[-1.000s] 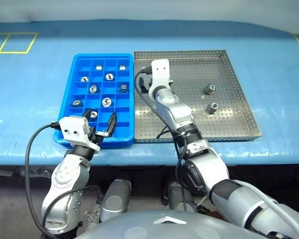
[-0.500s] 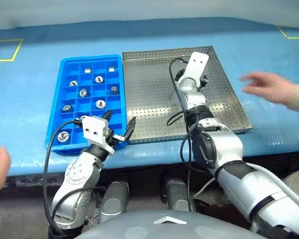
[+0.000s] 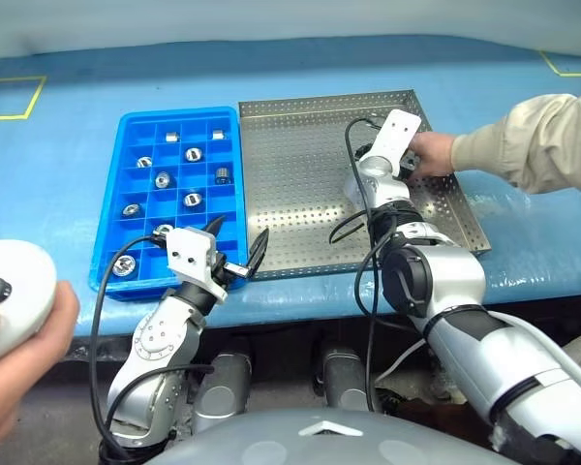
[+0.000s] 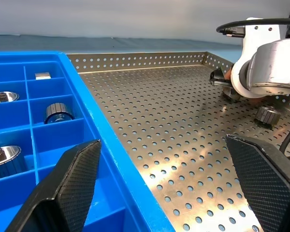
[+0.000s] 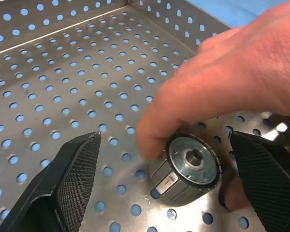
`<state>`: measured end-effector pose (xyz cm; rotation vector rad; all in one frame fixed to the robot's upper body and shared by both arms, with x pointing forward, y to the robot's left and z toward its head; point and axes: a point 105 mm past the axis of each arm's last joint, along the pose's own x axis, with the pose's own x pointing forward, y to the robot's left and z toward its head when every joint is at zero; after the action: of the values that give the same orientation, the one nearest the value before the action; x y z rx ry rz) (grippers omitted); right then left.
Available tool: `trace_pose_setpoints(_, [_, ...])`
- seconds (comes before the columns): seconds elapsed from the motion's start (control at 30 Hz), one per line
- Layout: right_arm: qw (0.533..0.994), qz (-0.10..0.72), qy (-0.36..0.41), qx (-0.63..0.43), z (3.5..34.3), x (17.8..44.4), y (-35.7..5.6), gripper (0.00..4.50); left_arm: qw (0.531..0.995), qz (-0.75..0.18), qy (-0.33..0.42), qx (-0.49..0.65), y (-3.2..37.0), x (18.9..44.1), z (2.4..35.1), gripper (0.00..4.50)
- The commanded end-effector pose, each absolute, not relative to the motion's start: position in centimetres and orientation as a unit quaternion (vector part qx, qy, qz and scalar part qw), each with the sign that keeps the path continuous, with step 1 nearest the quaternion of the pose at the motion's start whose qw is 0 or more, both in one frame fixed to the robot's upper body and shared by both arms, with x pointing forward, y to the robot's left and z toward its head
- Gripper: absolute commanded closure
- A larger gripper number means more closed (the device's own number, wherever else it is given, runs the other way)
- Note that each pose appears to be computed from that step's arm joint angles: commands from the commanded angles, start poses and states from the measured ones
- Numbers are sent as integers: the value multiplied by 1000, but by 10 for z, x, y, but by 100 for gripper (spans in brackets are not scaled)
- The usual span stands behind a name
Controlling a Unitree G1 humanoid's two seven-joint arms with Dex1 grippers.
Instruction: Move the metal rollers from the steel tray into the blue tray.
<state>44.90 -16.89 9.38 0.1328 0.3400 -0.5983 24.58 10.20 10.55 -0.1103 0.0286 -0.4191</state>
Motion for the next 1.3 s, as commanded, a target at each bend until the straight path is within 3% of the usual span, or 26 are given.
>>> trace_pose_setpoints(0.03, [943, -293, 142, 73, 110, 454, -168, 1, 976, -208, -3, -55, 103, 246, 112, 0])
trace_pose_setpoints(0.23, [945, -287, 146, 66, 107, 454, -166, 1, 976, -212, -2, -58, 100, 248, 111, 0])
trace_pose_setpoints(0.4, [961, -225, 143, 67, 107, 459, -146, 1, 975, -212, -2, -59, 101, 249, 111, 0])
trace_pose_setpoints(0.83, [969, -200, 139, 44, 101, 456, -130, 1, 974, -220, -2, -58, 99, 251, 111, 0])
trace_pose_setpoints(1.13, [970, -205, 129, 40, 108, 456, -131, 1, 973, -223, 1, -61, 96, 251, 110, 0])
trace_pose_setpoints(1.3, [957, -250, 137, 49, 111, 452, -143, 1, 972, -225, 2, -63, 95, 251, 109, 0])
